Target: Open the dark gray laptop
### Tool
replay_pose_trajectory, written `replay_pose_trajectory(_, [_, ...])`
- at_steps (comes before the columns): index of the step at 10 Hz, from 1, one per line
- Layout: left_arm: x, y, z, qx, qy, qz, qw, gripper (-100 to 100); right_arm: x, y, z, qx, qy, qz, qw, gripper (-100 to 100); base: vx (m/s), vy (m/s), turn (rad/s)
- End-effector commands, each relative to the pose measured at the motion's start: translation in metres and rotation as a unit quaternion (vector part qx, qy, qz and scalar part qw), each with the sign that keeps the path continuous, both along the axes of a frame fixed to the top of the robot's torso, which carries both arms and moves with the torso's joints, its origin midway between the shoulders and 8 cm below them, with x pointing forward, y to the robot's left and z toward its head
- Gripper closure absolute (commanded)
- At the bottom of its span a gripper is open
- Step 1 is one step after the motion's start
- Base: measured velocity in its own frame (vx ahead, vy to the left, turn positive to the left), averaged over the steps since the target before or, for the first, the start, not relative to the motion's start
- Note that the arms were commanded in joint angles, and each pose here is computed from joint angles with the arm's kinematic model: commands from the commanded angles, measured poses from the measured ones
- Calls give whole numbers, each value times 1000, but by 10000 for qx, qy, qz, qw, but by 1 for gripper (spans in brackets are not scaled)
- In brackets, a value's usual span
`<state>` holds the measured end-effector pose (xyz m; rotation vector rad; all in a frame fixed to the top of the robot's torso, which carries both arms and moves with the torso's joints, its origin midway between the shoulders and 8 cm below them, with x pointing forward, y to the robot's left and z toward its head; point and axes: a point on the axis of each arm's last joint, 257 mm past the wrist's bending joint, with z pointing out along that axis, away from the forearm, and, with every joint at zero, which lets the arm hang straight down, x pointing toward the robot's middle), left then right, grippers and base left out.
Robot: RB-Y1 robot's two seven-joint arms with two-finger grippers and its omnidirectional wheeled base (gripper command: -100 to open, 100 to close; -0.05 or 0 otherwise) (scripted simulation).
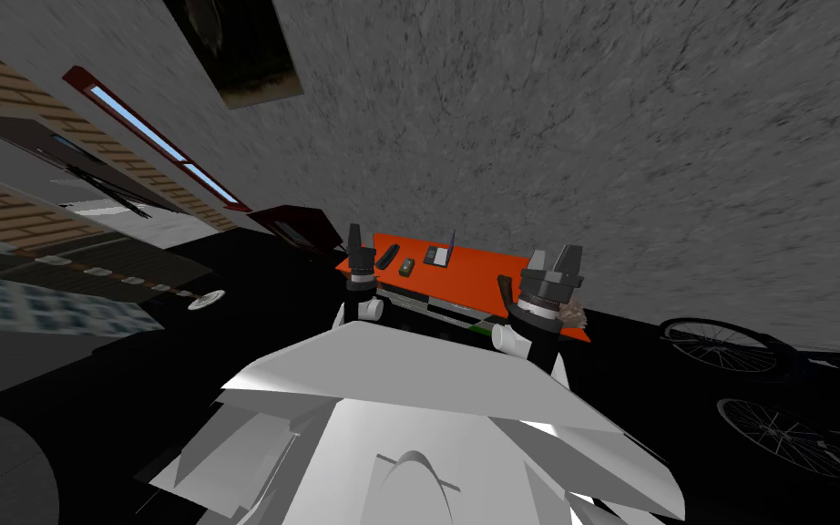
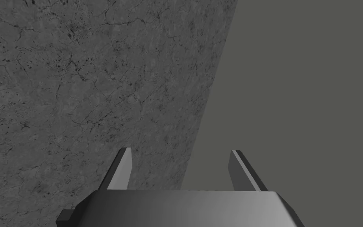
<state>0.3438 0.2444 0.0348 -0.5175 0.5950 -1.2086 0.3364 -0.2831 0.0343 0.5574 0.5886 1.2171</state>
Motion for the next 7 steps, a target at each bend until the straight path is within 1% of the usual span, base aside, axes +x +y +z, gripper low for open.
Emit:
replay_pose_trajectory(1, [0,0,0,0,0,0,10000,0,0,0,0,0,0,0,10000,0,0,0,0])
replay_pose_trajectory(7, [0,0,0,0,-2,0,10000,0,0,0,0,-1,-2,0,10000,0,0,0,0])
